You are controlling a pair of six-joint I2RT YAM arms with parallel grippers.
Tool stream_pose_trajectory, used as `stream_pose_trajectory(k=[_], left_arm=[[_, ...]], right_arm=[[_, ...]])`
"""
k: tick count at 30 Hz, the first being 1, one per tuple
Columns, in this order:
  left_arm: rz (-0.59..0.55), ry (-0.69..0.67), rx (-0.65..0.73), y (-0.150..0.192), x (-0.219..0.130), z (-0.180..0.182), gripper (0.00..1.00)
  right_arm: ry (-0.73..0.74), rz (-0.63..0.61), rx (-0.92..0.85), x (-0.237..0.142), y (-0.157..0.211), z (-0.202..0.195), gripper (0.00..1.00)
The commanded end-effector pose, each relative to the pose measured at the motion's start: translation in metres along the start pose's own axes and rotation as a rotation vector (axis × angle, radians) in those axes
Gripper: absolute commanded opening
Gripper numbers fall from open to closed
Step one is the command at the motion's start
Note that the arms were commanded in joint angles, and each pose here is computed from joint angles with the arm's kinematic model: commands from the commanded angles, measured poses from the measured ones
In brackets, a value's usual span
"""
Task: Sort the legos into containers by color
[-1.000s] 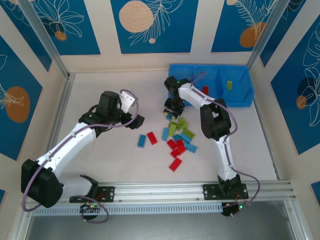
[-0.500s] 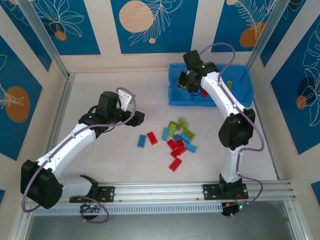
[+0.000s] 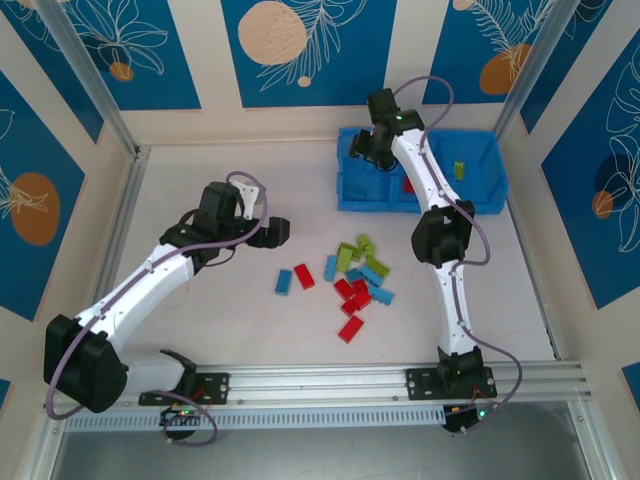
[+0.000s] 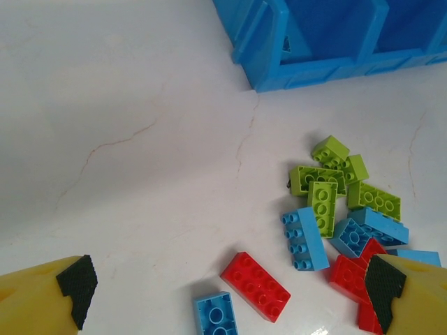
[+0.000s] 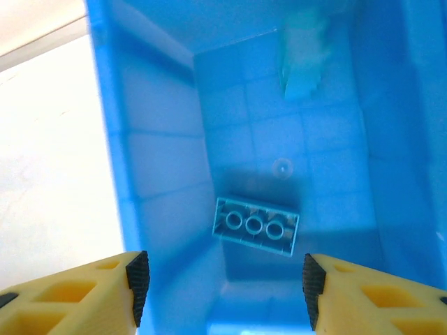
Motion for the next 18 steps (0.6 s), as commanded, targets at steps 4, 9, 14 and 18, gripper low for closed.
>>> stream_pose_trajectory(k=[4, 9, 14, 18], left_arm=[[-0.064, -0.035, 0.014, -0.009, -0.014, 0.002, 1.00], [-0.117, -0.147, 0.003, -0.006, -0.026, 0.013, 1.00], [-0.133, -0.239, -0.007, 0.004, -0.039, 0.022, 1.00], [-0.157, -0.268, -0.031, 0.011, -0.049, 0.025, 1.00]], right_arm=[[-0.185, -0.006, -0.216, -0.092, 0.081, 0.039, 0.62], [-0.230, 0.104, -0.577, -0.079, 0.192, 0.068, 0.63], [-0.135, 0.282, -0.829, -0.044, 0.268, 0.086, 0.61], [-0.088, 0.311, -0.894, -0.017, 0.292, 0.090, 0.61]])
Point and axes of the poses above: each hand's point on the last joint's axis, 136 mm out from that joint toward the fingers, its own x axis out along the fingers, its own z axis along the line the jaws close on, y = z × x, the point moved 8 cm from there along -x, back along the fingers, and after that the axes turned 1 degree about x, right-handed, at the moved point
